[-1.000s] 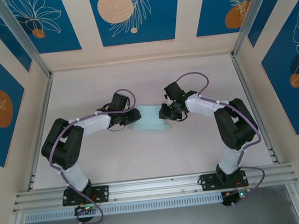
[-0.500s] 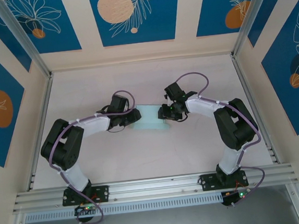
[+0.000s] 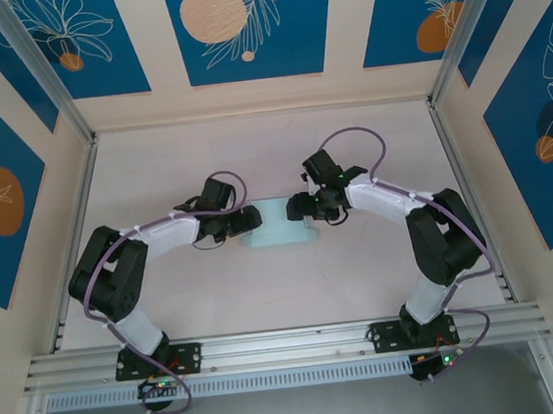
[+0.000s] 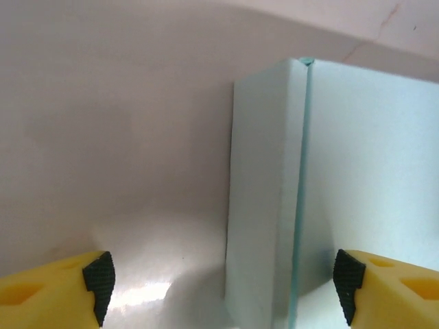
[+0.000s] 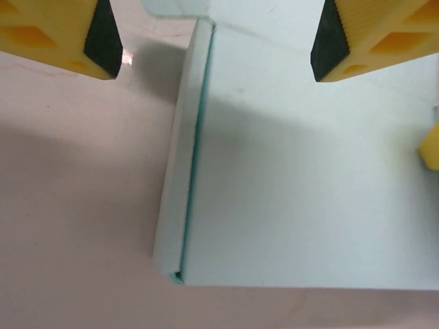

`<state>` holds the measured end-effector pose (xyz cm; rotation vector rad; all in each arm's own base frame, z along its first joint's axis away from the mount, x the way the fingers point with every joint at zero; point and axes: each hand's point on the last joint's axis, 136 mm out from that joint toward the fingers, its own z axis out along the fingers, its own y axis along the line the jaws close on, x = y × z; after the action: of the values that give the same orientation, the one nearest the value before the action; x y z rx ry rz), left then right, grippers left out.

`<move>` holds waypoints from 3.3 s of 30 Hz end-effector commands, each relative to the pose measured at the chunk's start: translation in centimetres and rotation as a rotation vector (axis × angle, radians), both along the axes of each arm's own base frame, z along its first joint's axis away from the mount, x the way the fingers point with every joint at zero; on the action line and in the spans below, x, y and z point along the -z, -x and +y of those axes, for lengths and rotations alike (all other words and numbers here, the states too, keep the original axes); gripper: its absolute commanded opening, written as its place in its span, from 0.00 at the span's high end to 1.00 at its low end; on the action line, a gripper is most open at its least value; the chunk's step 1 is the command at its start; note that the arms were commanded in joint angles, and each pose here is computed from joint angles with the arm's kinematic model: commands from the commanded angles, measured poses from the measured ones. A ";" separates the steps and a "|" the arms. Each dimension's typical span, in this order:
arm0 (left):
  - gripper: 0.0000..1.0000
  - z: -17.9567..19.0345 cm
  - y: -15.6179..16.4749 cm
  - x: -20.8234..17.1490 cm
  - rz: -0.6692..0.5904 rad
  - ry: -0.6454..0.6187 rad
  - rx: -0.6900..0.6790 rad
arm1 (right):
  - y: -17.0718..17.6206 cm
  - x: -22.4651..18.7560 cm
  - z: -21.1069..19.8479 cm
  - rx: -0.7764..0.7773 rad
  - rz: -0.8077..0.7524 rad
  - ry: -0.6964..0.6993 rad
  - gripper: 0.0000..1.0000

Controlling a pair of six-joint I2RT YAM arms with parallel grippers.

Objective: Fold the paper box

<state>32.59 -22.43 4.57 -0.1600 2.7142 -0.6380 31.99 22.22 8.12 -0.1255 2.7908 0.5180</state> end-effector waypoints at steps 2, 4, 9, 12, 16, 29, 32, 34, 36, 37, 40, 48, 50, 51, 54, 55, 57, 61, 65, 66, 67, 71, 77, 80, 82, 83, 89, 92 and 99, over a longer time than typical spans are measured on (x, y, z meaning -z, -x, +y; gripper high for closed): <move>0.07 1.0 1.5 -1.5 0.015 -0.007 0.018 | 1.5 -3.4 -0.4 -0.121 -0.196 0.170 0.20; 0.02 1.2 1.5 -2.2 0.009 0.022 0.012 | 2.6 -4.5 0.0 -0.195 -0.308 0.292 0.17; 0.00 2.9 0.9 -3.0 0.027 0.100 -0.053 | 5.6 -5.6 2.1 -0.398 -0.541 0.532 0.11; 0.00 4.4 0.4 -3.1 0.033 0.144 -0.108 | 7.0 -4.9 2.9 -0.500 -0.614 0.630 0.11; 0.00 5.8 0.0 -3.5 0.021 0.157 -0.149 | 8.5 -3.4 4.5 -0.633 -0.699 0.737 0.10; 0.00 6.3 0.2 -3.0 0.031 0.188 -0.176 | 6.6 1.2 6.8 -0.724 -0.716 0.873 0.20; 0.00 6.3 0.3 -3.0 0.031 0.189 -0.177 | 5.5 1.8 7.4 -0.713 -0.733 0.898 0.24; 0.00 6.4 0.3 -3.1 0.028 0.190 -0.177 | 5.0 1.8 7.9 -0.710 -0.748 0.896 0.28; 0.00 6.6 0.4 -3.2 0.025 0.188 -0.182 | 4.6 1.4 8.6 -0.708 -0.764 0.882 0.35; 0.00 6.7 0.4 -3.2 0.024 0.187 -0.184 | 4.6 1.3 8.8 -0.712 -0.769 0.876 0.38; 0.00 7.0 0.5 -3.2 0.022 0.186 -0.192 | 4.2 0.9 9.5 -0.718 -0.792 0.867 0.50; 0.00 7.6 0.3 -3.4 0.008 0.190 -0.209 | 4.1 0.1 10.1 -0.759 -0.796 0.855 0.85; 0.00 7.7 0.2 -3.6 0.004 0.191 -0.213 | 4.1 -0.3 10.2 -0.763 -0.795 0.854 0.91; 0.00 7.8 0.2 -3.7 0.002 0.192 -0.214 | 4.1 -0.6 10.3 -0.768 -0.794 0.852 0.96; 0.00 7.9 0.0 -4.0 -0.008 0.194 -0.216 | 4.3 -1.7 10.4 -0.779 -0.785 0.832 1.00; 0.00 8.0 0.0 -4.2 -0.011 0.193 -0.216 | 4.3 -2.0 10.4 -0.779 -0.782 0.830 1.00; 0.00 8.2 -0.2 -4.4 -0.020 0.193 -0.223 | 4.3 -2.8 10.3 -0.785 -0.779 0.822 1.00; 0.00 8.4 -0.3 -4.9 -0.033 0.201 -0.228 | 4.7 -4.6 10.4 -0.801 -0.775 0.789 1.00; 0.00 8.7 -0.6 -5.8 -0.050 0.209 -0.237 | 6.0 -7.0 10.5 -0.818 -0.722 0.715 1.00; 0.00 8.8 -0.5 -6.0 -0.055 0.210 -0.238 | 6.4 -7.5 10.4 -0.823 -0.691 0.690 1.00; 0.00 8.9 -0.5 -6.3 -0.059 0.211 -0.240 | 6.8 -8.1 10.4 -0.825 -0.668 0.666 1.00; 0.00 9.4 0.2 -7.1 -0.084 0.206 -0.253 | 9.3 -9.3 9.6 -0.882 -0.481 0.547 1.00; 0.00 10.4 1.5 -7.6 -0.108 0.198 -0.278 | 10.8 -9.7 8.1 -0.931 -0.308 0.422 1.00; 0.00 10.4 1.9 -7.4 -0.104 0.208 -0.286 | 10.8 -9.3 8.0 -0.963 -0.276 0.403 1.00; 0.00 10.3 2.1 -7.0 -0.099 0.225 -0.291 | 10.3 -8.8 7.9 -0.976 -0.258 0.417 1.00; 0.00 10.2 2.1 -6.8 -0.096 0.235 -0.294 | 9.7 -8.4 7.9 -0.977 -0.255 0.427 1.00; 0.00 10.1 2.2 -5.7 -0.085 0.249 -0.299 | 5.9 -6.6 8.2 -0.958 -0.260 0.447 1.00; 0.00 10.0 1.9 -5.7 -0.095 0.251 -0.297 | 4.6 -6.6 8.4 -0.947 -0.263 0.424 1.00; 0.00 9.5 0.7 -6.3 -0.114 0.255 -0.266 | 3.6 -6.3 8.8 -0.924 -0.265 0.394 0.96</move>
<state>30.64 -12.72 9.55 -0.5505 2.4765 -0.8465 28.79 29.65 14.48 -1.4432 2.4089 0.0225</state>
